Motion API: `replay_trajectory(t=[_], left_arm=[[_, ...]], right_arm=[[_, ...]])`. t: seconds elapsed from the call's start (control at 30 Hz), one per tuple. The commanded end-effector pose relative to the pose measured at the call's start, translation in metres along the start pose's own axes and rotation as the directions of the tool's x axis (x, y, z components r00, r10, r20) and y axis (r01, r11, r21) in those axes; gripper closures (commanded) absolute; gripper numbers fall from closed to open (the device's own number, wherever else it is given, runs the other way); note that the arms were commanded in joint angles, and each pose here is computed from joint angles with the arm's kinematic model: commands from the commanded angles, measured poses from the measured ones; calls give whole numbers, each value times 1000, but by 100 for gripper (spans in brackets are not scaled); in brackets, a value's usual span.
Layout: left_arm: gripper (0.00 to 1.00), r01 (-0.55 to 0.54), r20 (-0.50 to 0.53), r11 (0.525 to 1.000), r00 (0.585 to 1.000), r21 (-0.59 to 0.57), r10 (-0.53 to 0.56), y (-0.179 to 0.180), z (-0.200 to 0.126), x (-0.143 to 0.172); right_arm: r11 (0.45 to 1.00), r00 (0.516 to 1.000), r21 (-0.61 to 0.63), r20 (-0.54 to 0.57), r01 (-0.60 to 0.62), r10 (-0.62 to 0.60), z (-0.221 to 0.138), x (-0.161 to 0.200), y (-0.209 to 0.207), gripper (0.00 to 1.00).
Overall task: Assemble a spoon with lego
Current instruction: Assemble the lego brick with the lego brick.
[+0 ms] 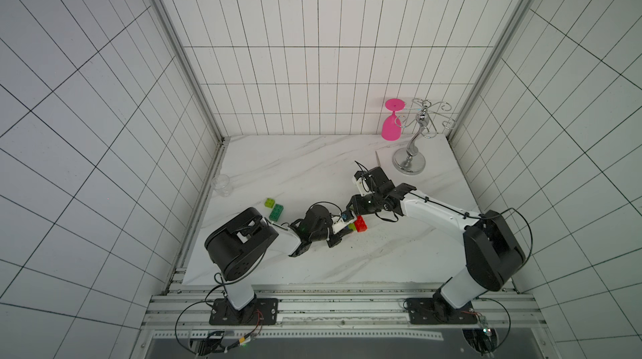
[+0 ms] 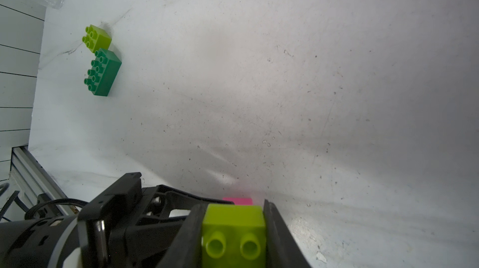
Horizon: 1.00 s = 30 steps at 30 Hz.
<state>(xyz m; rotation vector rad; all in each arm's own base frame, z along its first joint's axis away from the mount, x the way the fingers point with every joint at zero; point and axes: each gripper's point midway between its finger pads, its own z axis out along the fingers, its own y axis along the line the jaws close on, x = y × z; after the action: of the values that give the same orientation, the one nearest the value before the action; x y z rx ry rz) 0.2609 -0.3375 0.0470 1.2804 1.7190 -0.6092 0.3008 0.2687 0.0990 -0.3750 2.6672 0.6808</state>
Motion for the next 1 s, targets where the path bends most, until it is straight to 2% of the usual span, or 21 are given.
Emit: replay_trajectory(t=[0.0, 0.33, 0.47, 0.67, 0.77, 0.97], left_arm=[[100, -77, 2, 991, 997, -108, 77, 20, 4, -12], [100, -68, -4, 993, 998, -93, 68, 18, 7, -10], [100, -67, -4, 994, 998, -83, 67, 16, 8, -9], [100, -57, 2, 996, 998, -64, 57, 13, 9, -8], [100, -51, 23, 997, 998, -66, 53, 12, 9, -8], [100, -38, 46, 997, 998, -70, 41, 11, 10, -6]], right_arm=[[999, 944, 39, -329, -20, 32, 11, 92, 9, 73], [999, 983, 37, -182, 7, 0, -28, 30, 25, 42], [1000, 992, 15, -130, 11, -9, -42, 9, 33, 37], [1000, 997, 5, -81, 20, -20, -63, -12, 39, 35], [998, 998, 56, -53, 35, -32, -76, -14, 30, 37], [996, 998, 86, -57, 20, -15, -83, 10, 10, 57]])
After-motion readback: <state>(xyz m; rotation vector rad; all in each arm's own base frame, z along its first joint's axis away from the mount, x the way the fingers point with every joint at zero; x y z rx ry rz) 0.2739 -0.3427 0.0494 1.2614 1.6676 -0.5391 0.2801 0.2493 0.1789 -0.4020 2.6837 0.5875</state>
